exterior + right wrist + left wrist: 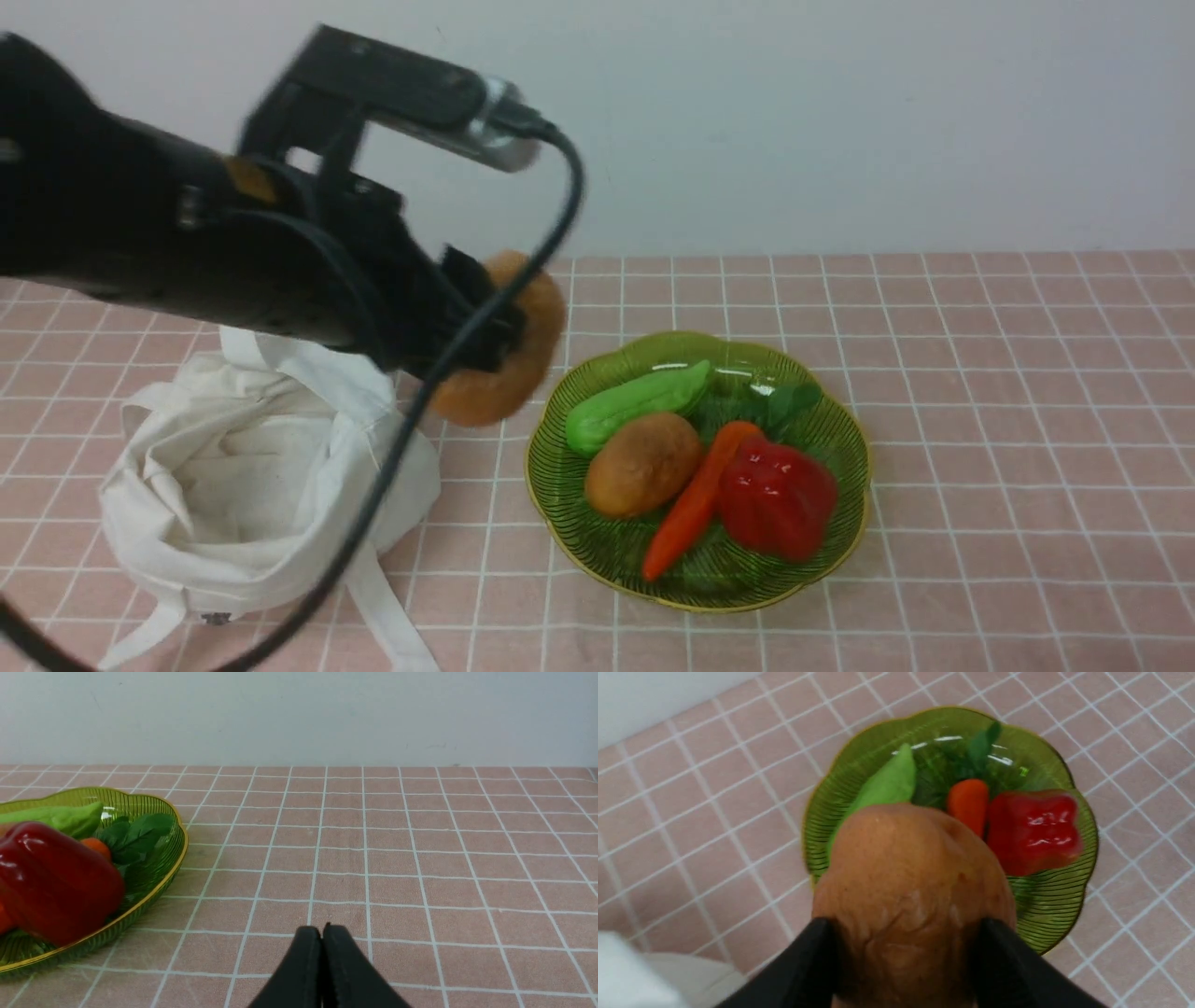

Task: Take vegetables from bag on pink coffee tablecloth place on plate.
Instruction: 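Take the potato out of the bag and place it on the plate with the left gripper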

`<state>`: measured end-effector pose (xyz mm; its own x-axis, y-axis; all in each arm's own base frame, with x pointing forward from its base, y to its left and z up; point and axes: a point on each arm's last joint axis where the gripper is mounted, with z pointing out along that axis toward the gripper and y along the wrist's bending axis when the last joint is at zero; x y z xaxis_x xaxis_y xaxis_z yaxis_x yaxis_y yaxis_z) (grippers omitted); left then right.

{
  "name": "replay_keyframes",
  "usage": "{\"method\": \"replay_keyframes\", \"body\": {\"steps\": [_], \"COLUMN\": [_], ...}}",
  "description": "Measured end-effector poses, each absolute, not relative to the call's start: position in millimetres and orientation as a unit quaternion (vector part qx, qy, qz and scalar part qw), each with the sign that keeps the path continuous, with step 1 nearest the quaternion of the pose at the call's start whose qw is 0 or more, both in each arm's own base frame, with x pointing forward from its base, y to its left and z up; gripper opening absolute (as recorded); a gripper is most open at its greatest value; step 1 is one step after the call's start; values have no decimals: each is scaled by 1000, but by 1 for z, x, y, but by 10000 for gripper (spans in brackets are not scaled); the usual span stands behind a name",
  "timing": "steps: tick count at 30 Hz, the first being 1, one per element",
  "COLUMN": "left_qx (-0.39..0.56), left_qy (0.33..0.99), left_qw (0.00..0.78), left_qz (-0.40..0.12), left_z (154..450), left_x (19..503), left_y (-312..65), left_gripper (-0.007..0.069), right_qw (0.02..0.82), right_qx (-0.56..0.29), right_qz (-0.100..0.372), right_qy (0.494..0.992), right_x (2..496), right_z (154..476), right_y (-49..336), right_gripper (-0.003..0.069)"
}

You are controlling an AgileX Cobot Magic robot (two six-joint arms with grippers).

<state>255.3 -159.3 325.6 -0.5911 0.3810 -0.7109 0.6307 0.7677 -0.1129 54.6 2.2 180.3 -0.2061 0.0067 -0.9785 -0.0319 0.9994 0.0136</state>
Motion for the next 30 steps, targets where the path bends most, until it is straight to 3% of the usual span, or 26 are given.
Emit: {"method": "replay_keyframes", "body": {"steps": [9, 20, 30], "left_qx": [348, 319, 308], "left_qy": [875, 886, 889], "left_qw": [281, 286, 284], "left_qz": [-183, -179, -187], "left_z": [253, 211, 210], "left_x": [268, 288, 291], "left_y": [-226, -241, -244], "left_gripper": [353, 356, 611], "right_qw": [630, 630, 630], "right_qx": [-8, -8, -8], "right_qz": [15, 15, 15], "right_qy": [776, 776, 776], "right_x": [55, 55, 55], "right_z": [180, 180, 180], "right_y": [2, 2, 2], "right_gripper": [-15, -15, -15]}}
